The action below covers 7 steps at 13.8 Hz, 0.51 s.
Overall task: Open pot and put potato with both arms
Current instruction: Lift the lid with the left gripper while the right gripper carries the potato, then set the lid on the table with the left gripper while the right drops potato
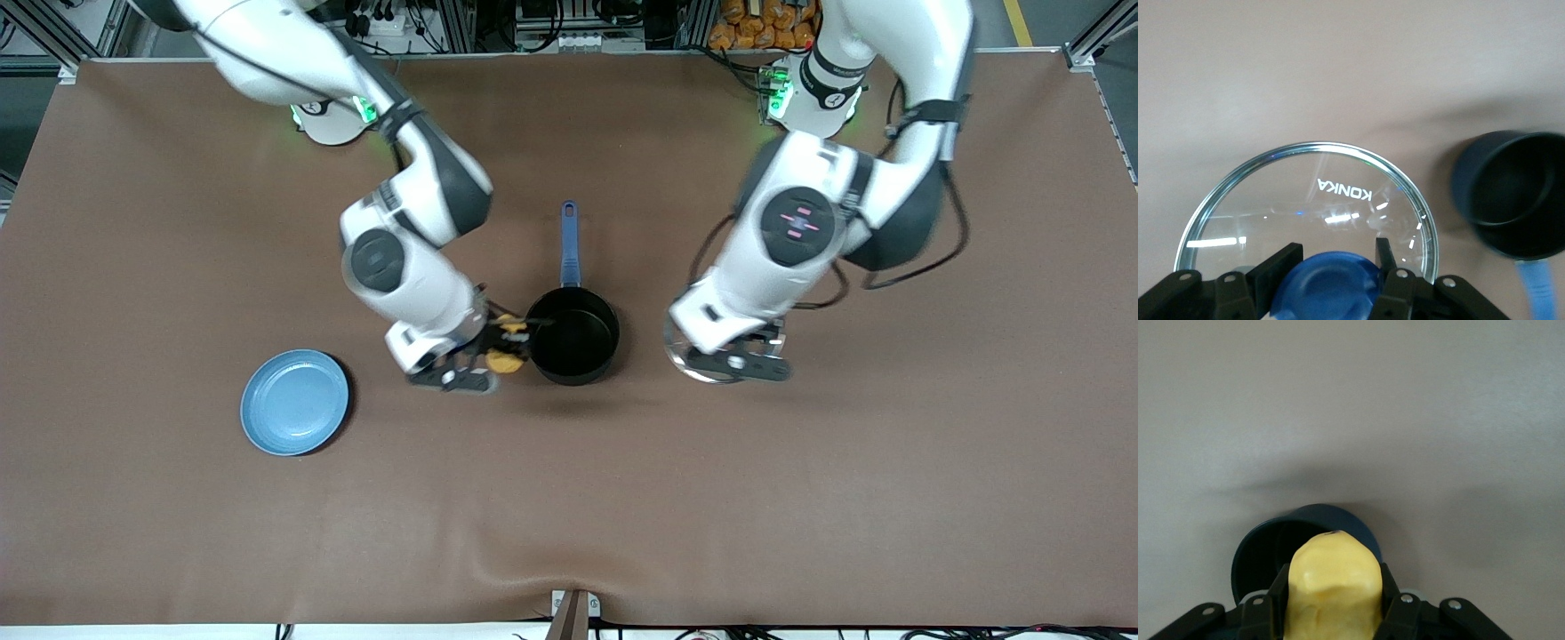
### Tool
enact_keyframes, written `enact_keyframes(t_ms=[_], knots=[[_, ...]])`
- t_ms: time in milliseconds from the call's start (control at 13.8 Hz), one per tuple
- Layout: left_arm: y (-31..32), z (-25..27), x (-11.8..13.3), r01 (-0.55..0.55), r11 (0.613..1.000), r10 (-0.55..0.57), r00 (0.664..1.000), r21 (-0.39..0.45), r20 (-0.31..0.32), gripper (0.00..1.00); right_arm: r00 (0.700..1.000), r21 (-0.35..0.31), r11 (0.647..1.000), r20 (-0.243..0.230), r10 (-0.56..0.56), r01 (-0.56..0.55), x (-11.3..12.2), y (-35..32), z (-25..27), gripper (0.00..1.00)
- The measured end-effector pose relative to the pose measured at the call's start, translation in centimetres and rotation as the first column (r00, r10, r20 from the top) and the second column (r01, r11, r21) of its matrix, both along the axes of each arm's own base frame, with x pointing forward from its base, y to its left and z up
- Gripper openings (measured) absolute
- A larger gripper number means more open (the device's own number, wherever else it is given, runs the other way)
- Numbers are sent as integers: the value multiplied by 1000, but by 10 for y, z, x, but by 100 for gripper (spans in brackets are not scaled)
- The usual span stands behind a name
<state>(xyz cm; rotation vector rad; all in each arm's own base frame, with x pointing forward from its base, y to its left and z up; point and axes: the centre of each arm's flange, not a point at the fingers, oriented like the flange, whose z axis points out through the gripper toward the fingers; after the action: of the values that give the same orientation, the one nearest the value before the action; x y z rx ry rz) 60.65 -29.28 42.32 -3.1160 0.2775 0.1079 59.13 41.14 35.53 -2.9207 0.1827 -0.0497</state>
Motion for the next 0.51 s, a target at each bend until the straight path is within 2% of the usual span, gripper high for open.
enact_keyframes(t_ms=[145, 289, 507], knots=[[39, -8, -2, -1, 1000, 1, 1000, 6, -21, 51, 999, -29, 999, 41, 20, -19, -18, 29, -1, 53], [73, -26, -9, 9, 1000, -9, 1000, 1, -19, 51, 998, -31, 999, 47, 34, -33, -32, 49, -13, 53], [121, -81, -24, 23, 1000, -23, 1000, 0, 10, 51, 997, -52, 998, 62, 47, -44, -44, 69, -52, 53]])
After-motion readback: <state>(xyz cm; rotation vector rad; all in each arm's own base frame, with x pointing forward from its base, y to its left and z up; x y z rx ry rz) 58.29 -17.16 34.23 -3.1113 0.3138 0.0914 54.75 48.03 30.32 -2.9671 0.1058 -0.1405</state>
